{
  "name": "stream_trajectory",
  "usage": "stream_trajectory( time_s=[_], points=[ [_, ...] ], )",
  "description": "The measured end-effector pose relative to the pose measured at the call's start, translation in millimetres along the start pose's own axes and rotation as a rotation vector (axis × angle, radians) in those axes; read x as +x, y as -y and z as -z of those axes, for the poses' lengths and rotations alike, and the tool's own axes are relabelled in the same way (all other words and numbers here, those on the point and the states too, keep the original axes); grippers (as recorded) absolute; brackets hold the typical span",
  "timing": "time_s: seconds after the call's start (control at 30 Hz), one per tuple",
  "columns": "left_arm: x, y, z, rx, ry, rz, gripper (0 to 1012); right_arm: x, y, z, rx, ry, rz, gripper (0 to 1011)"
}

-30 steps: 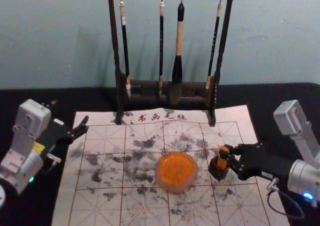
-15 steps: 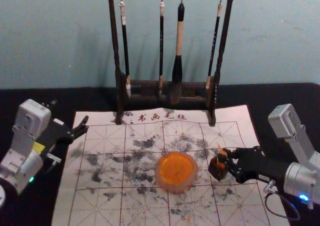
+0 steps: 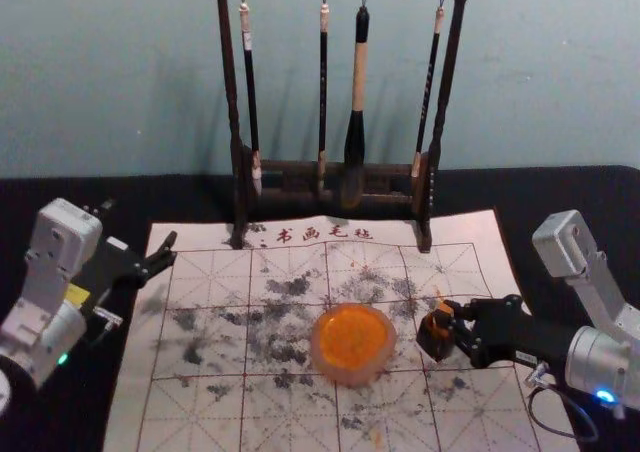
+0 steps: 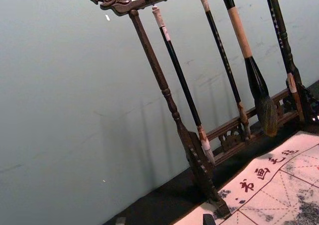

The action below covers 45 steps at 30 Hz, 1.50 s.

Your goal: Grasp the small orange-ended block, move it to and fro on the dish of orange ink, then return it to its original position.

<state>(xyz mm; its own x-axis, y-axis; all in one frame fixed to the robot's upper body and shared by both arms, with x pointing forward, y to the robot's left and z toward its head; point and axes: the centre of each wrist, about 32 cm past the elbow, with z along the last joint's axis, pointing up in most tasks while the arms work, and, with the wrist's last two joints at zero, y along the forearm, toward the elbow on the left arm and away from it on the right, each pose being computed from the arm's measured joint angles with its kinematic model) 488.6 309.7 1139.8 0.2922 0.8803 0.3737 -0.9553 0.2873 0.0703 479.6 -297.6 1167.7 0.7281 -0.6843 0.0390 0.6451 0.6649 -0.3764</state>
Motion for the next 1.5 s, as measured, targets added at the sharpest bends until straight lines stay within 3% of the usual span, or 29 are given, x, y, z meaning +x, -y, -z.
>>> stream_trajectory(
  time_s=[0.9, 1.1, 1.2, 1.23, 1.37, 1.43, 1.5],
  points=[
    [0.0, 0.0, 0.0, 0.0, 0.0, 0.0, 1001, -0.3, -1.2, 0.1, -0.002, 0.001, 0.001, 95],
    [0.0, 0.0, 0.0, 0.0, 0.0, 0.0, 1001, -0.2, -1.0, 0.1, -0.001, 0.0, 0.001, 227],
    [0.0, 0.0, 0.0, 0.0, 0.0, 0.0, 1001, -0.3, -0.9, 0.1, -0.001, 0.0, 0.001, 365],
    [0.0, 0.0, 0.0, 0.0, 0.0, 0.0, 1001, -0.3, -0.9, 0.2, -0.001, 0.0, 0.001, 365],
    [0.0, 0.0, 0.0, 0.0, 0.0, 0.0, 1002, -0.3, -0.9, 0.2, -0.001, 0.0, 0.001, 524],
    [0.0, 0.0, 0.0, 0.0, 0.0, 0.0, 1002, -0.3, -0.9, 0.2, -0.001, 0.0, 0.001, 534],
    [0.0, 0.0, 0.0, 0.0, 0.0, 0.0, 1001, -0.3, -0.9, 0.2, -0.001, 0.0, 0.001, 622]
  ],
)
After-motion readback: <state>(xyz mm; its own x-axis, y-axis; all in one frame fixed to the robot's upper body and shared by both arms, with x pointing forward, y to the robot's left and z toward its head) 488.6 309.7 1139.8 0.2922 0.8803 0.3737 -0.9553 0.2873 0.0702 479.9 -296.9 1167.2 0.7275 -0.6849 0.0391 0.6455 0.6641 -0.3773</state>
